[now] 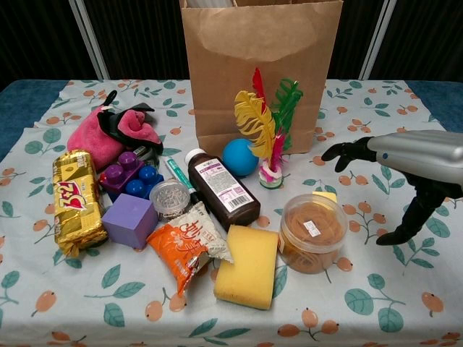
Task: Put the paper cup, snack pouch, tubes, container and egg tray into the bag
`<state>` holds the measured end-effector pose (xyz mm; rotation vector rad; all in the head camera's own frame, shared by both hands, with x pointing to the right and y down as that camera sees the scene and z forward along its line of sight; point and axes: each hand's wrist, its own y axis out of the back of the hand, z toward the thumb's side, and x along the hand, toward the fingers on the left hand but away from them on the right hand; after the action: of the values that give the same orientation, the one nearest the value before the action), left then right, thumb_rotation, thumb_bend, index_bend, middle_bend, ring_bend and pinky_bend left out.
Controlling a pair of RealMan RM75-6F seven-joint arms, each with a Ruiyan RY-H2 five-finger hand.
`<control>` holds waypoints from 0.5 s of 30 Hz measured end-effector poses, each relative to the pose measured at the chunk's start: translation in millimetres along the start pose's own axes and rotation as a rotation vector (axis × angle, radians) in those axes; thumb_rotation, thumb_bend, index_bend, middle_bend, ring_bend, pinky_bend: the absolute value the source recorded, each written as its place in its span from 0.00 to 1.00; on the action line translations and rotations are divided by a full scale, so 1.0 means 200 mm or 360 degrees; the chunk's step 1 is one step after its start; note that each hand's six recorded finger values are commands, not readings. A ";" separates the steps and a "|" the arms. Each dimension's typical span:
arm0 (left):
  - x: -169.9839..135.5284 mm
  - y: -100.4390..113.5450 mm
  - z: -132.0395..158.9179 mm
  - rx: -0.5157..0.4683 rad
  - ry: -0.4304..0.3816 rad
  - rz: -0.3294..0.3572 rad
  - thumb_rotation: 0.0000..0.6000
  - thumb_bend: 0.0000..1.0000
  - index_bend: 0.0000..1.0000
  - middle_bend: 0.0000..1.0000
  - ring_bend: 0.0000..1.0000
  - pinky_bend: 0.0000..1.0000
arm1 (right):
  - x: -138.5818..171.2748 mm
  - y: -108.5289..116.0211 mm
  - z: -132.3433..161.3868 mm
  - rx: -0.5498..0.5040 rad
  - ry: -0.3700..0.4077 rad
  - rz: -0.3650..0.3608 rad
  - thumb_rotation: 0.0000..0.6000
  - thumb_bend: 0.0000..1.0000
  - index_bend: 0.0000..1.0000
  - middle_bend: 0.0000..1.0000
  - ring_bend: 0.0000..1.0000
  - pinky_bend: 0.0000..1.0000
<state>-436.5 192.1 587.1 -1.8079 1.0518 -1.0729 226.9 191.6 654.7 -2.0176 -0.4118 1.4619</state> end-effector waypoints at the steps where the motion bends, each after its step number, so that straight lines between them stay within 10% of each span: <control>1: 0.00 0.00 0.00 -0.0002 0.0003 0.0000 1.00 0.03 0.10 0.14 0.11 0.26 | -0.01 -0.01 0.02 0.0010 0.0010 0.0003 1.00 0.04 0.10 0.16 0.02 0.03; 15: -0.01 -0.01 -0.04 -0.0015 0.0042 -0.0007 1.00 0.03 0.10 0.14 0.11 0.26 | -0.13 -0.10 0.21 0.0023 0.0131 0.0031 1.00 0.06 0.18 0.19 0.04 0.03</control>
<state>-444.9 193.1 590.6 -1.8087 1.0708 -1.0991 180.5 204.1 678.9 -2.0676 -0.3475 1.3840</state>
